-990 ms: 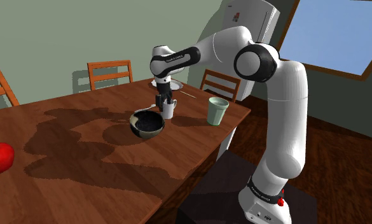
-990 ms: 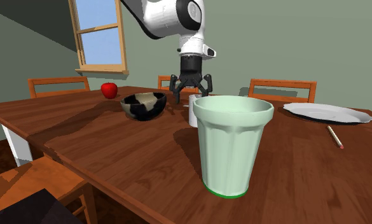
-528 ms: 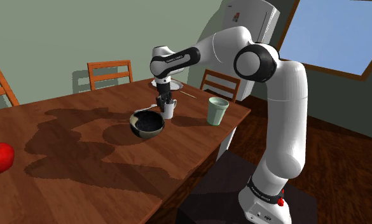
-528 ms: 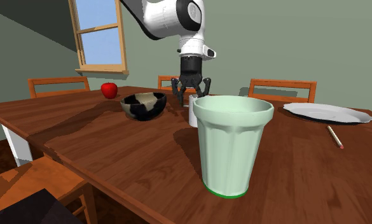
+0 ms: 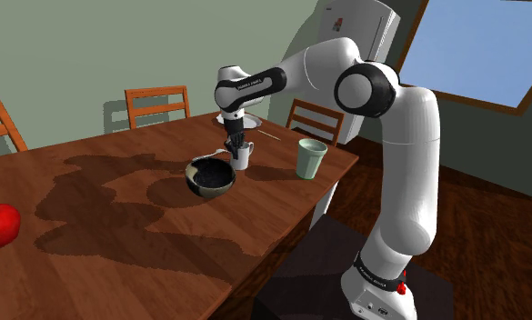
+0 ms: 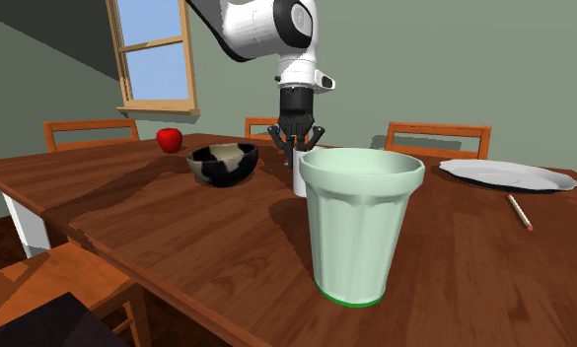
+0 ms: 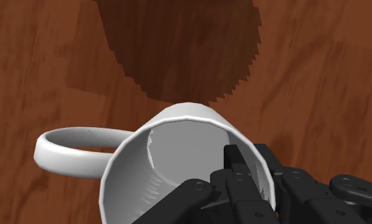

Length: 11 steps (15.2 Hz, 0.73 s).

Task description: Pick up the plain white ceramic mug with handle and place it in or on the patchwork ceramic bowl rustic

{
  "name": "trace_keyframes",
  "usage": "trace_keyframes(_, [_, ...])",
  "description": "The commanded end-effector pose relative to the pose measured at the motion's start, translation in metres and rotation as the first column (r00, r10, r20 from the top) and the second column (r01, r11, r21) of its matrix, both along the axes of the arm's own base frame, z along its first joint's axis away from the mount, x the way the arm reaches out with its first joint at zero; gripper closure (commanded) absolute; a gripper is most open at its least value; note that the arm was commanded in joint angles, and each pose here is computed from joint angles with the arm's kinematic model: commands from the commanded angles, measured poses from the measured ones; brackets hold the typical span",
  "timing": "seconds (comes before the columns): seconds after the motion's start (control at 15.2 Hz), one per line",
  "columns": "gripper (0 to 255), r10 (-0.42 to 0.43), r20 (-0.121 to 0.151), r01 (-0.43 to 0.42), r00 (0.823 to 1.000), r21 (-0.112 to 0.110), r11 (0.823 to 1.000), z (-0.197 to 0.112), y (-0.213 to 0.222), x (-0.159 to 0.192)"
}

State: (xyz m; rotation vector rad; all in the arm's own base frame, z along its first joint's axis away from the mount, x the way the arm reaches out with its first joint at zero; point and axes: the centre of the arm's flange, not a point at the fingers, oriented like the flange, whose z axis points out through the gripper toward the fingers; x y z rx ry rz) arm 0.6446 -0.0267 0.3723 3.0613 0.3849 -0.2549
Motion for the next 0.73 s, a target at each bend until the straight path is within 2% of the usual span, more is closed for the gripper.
trace_keyframes(0.0, [255, 0.000, 0.000, 0.000, 1.000, 0.000, 1.000, 0.000, 0.000, 0.000])
trace_keyframes(0.66, [255, 0.000, 0.000, 0.000, 1.000, 0.000, 1.000, 0.053, 0.000, 0.000])
